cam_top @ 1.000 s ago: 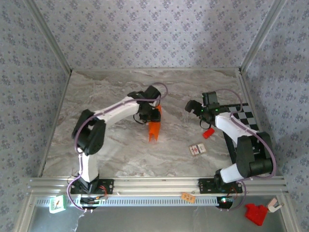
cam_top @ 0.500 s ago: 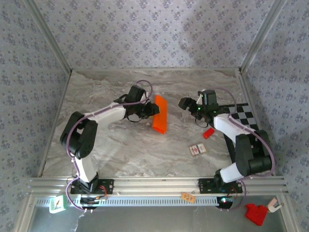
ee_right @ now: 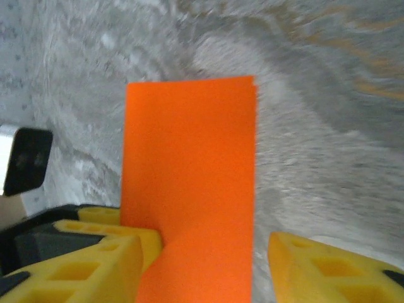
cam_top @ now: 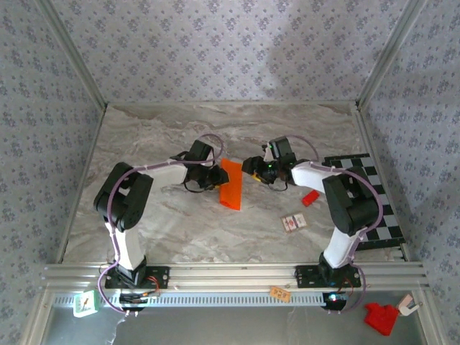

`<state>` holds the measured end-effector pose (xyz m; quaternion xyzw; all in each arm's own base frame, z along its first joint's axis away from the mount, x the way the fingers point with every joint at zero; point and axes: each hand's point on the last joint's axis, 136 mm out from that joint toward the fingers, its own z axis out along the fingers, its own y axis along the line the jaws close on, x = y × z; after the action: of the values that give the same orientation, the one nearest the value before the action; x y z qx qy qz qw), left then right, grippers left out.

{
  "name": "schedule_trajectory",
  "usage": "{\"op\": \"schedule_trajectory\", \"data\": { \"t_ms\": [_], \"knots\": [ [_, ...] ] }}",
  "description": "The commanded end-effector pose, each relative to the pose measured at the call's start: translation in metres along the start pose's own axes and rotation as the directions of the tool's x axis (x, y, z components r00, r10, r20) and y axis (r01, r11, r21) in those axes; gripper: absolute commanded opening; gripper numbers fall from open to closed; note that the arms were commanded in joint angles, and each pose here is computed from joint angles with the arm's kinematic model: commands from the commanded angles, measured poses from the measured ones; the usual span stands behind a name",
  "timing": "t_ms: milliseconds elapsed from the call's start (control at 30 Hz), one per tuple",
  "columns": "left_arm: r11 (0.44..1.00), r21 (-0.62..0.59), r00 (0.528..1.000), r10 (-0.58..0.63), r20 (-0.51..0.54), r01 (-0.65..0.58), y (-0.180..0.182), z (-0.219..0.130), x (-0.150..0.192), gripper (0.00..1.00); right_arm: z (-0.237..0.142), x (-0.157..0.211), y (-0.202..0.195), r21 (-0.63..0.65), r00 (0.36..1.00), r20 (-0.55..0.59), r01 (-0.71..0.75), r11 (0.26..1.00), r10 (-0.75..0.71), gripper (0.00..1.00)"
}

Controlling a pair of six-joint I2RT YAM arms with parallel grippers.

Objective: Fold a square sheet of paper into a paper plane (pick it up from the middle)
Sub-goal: First fold the square sheet of paper in half at the center of the table, then hold the square sheet of paper at the center of the table.

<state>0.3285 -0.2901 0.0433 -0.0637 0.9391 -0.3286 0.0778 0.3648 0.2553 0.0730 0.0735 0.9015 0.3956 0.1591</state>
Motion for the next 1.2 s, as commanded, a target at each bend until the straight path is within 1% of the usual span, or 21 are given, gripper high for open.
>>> {"op": "schedule_trajectory", "data": {
  "t_ms": [0, 167, 300, 367, 600, 667, 700, 767, 833, 900, 1033, 1167],
  "knots": [
    [0.999, -0.049, 1.000, 0.008, -0.011, -0.008, 0.015, 0.004, 0.003, 0.26, 0.013, 0.009, 0.010, -0.008, 0.998, -0.066, -0.005, 1.000, 0.005, 0.48],
    [0.998, -0.067, 1.000, 0.009, -0.014, -0.010, 0.019, 0.005, 0.004, 0.25, 0.030, 0.021, 0.006, 0.052, 0.993, -0.116, 0.007, 0.999, -0.001, 0.32],
    [0.997, -0.076, 1.000, 0.003, -0.023, -0.005, 0.022, 0.007, 0.005, 0.25, 0.039, 0.027, 0.002, 0.091, 0.989, -0.150, 0.016, 0.996, -0.003, 0.24],
    [0.997, -0.080, 1.000, 0.000, -0.027, -0.002, 0.023, 0.008, 0.006, 0.25, 0.042, 0.029, -0.001, 0.110, 0.986, -0.164, 0.019, 0.994, 0.000, 0.21],
    [0.995, -0.097, 0.999, -0.007, -0.031, 0.004, 0.026, 0.006, 0.007, 0.25, 0.050, 0.041, -0.020, 0.197, 0.976, -0.217, 0.030, 0.980, 0.013, 0.20],
    [0.995, -0.101, 0.999, -0.010, -0.031, 0.007, 0.026, 0.005, 0.007, 0.26, 0.051, 0.049, -0.032, 0.242, 0.970, -0.242, 0.037, 0.970, 0.023, 0.20],
    [0.994, -0.105, 0.999, -0.011, -0.031, 0.008, 0.026, 0.004, 0.007, 0.27, 0.052, 0.043, -0.027, 0.243, 0.972, -0.236, 0.048, 0.969, 0.011, 0.20],
    [0.993, -0.117, 0.999, -0.011, -0.032, 0.007, 0.025, 0.000, 0.007, 0.30, 0.052, 0.046, -0.034, 0.279, 0.968, -0.249, 0.054, 0.959, 0.018, 0.20],
    [0.989, -0.147, 1.000, -0.008, -0.028, 0.004, 0.027, -0.006, 0.006, 0.34, 0.050, 0.051, -0.043, 0.329, 0.964, -0.264, 0.050, 0.943, 0.041, 0.20],
    [0.984, -0.177, 1.000, 0.001, -0.018, -0.004, 0.028, -0.016, 0.006, 0.40, 0.049, 0.053, -0.046, 0.344, 0.962, -0.265, 0.040, 0.938, 0.056, 0.19],
    [0.979, -0.204, 1.000, -0.001, -0.012, -0.001, 0.031, -0.027, 0.008, 0.50, 0.053, 0.055, -0.042, 0.331, 0.962, -0.264, 0.022, 0.943, 0.070, 0.20],
    [0.983, -0.183, 0.999, -0.024, -0.046, 0.015, 0.030, -0.019, 0.013, 0.56, 0.055, 0.051, -0.033, 0.300, 0.964, -0.258, 0.012, 0.954, 0.069, 0.21]
  ]
}}
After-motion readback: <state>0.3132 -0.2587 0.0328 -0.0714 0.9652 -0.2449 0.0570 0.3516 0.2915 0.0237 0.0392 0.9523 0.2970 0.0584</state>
